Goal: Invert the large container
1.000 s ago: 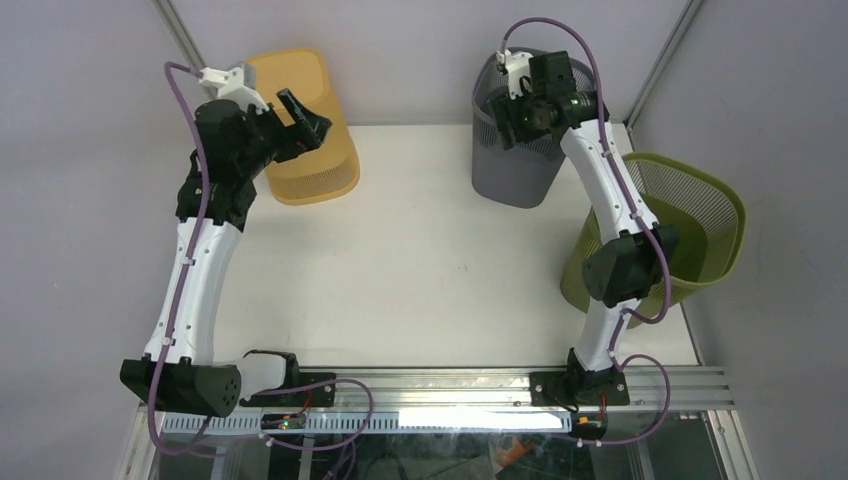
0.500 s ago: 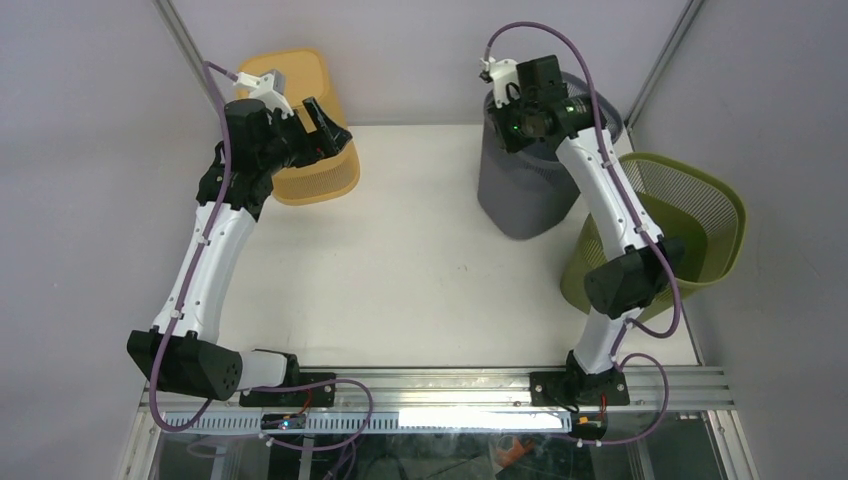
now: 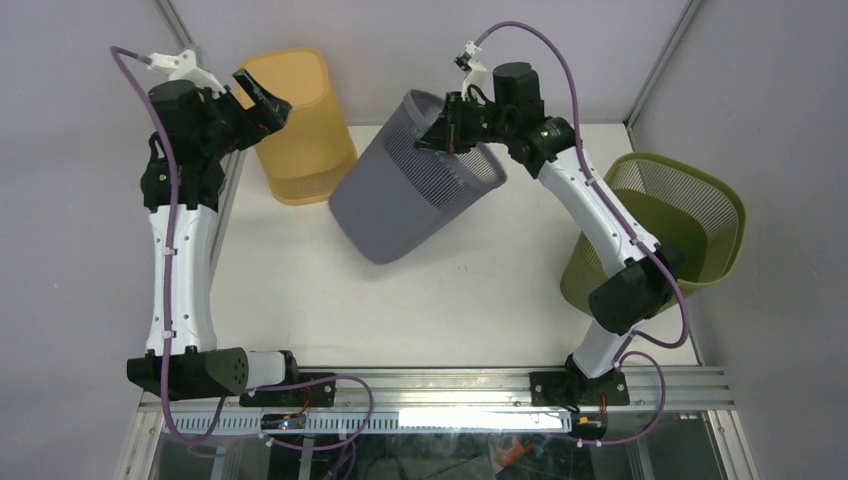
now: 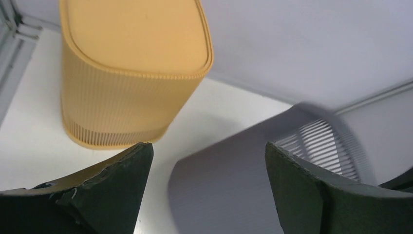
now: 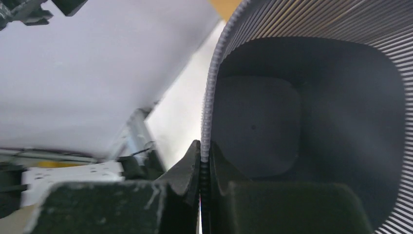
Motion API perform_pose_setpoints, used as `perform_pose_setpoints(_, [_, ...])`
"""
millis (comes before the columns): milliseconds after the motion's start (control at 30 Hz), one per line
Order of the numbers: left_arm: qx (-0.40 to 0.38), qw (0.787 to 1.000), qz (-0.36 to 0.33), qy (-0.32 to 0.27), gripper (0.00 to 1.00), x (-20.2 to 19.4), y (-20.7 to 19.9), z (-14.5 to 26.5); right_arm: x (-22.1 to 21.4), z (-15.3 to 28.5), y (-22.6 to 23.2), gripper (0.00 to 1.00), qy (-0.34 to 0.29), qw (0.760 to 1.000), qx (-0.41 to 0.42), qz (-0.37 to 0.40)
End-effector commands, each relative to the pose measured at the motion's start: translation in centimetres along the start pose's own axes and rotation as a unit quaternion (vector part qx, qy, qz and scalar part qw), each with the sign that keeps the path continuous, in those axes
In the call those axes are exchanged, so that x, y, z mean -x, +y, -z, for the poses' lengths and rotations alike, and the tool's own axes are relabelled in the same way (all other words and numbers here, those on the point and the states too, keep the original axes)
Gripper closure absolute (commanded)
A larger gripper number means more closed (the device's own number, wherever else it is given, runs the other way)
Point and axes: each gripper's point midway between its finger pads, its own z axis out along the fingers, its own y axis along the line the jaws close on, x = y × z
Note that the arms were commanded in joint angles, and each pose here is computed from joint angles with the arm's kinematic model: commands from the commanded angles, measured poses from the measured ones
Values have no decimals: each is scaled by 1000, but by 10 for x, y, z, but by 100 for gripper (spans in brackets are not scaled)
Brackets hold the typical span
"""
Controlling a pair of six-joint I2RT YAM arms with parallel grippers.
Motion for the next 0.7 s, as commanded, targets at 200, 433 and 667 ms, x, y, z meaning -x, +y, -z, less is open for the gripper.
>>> perform_pose_setpoints(200, [-27,995,-9,-92,11,67,-32,49,5,-5,72,100,-27,968,205,-144])
perform_pose_setpoints(433, [-57,997,-5,-43,12,35,-30,31,-51,-37,21,100,17,961,159,-228])
perform_pose_setpoints(667, [-56,998,-5,-5,12,8,-19,20,-89,-40,-35,73,28,974,33,-223])
